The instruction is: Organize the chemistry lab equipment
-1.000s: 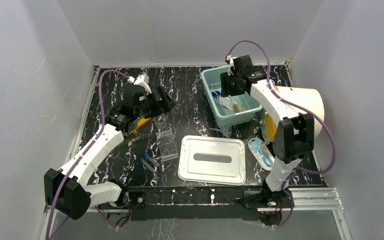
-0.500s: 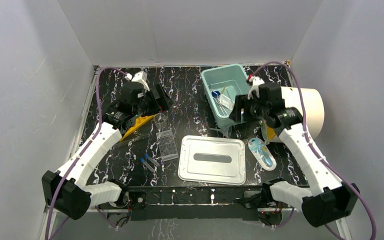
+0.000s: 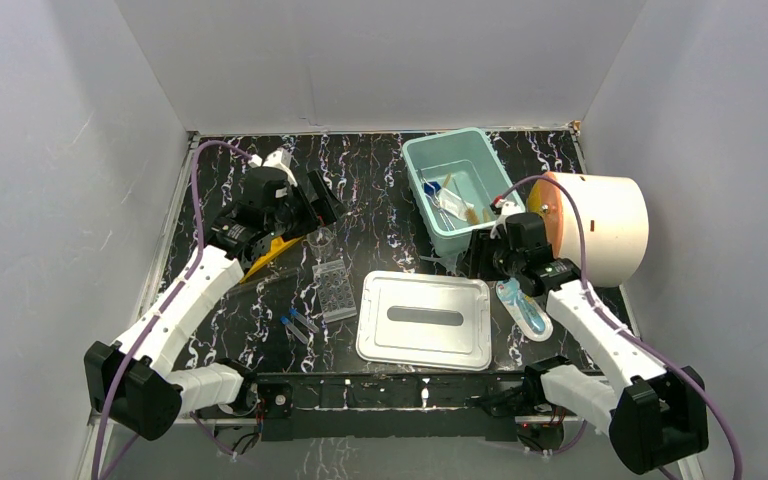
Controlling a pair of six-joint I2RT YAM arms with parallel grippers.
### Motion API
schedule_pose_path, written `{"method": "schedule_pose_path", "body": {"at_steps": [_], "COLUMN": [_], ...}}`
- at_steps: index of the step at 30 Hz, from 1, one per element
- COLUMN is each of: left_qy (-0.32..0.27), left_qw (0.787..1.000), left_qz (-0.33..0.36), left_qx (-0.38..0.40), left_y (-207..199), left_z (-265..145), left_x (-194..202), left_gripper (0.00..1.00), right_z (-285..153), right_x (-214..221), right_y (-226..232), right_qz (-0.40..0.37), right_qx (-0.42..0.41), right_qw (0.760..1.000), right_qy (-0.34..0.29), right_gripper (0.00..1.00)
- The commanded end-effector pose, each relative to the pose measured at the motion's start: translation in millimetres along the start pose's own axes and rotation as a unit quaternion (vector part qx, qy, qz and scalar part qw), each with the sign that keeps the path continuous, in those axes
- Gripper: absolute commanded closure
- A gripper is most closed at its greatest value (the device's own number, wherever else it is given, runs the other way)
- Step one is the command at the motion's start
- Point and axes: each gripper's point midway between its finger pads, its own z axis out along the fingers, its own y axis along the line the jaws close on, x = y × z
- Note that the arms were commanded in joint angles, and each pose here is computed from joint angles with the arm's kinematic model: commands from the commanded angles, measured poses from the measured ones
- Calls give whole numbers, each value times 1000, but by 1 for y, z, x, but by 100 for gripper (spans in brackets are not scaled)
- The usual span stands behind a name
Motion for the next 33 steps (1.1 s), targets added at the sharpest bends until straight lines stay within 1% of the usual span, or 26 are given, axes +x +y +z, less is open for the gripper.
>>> {"method": "schedule_pose_path", "body": {"at_steps": [1, 4, 7, 9, 15, 18, 20, 22, 25, 29, 33], "left_qy": [3, 6, 7, 6, 2, -4, -7, -7, -9, -9, -11], "left_qw": [1000, 1000, 1000, 1000, 1000, 1000, 1000, 1000, 1000, 1000, 1000], "left_qz": [-13, -15, -15, -15, -6, -2, 1, 4, 6, 7, 9], "left_qx": [15, 16, 14, 13, 17, 11, 10, 8, 3, 0, -3], "left_y": [-5, -6, -6, -5, -7, -5, -4, -4, -2, -1, 0], "left_z": [-10, -10, -8, -7, -8, -8, -9, -9, -10, -10, -10], "left_x": [1, 2, 2, 2, -1, -3, -4, -5, -6, -5, -7], "left_gripper": [2, 2, 2, 2, 2, 2, 2, 2, 2, 2, 2], "right_z": [14, 27, 42, 50, 62, 67, 72, 77, 83, 86, 86], "right_x": [-36, -36, -30, -24, -16, -11, -10, -10, -10, -13, -9], "right_y": [8, 10, 5, 1, -6, -11, -9, -8, -8, -4, 1], "right_qz": [6, -3, -4, 8, 38, 40, 34, 31, 31, 19, 1], "right_qx": [-9, 2, 41, 60, 86, 97, 88, 82, 83, 70, 53], "right_qw": [996, 996, 995, 995, 991, 990, 991, 992, 992, 993, 995], "right_qy": [-92, -94, -87, -85, -92, -90, -90, -89, -86, -94, -80], "right_gripper": [43, 46, 46, 46, 50, 50, 51, 54, 63, 68, 82]}}
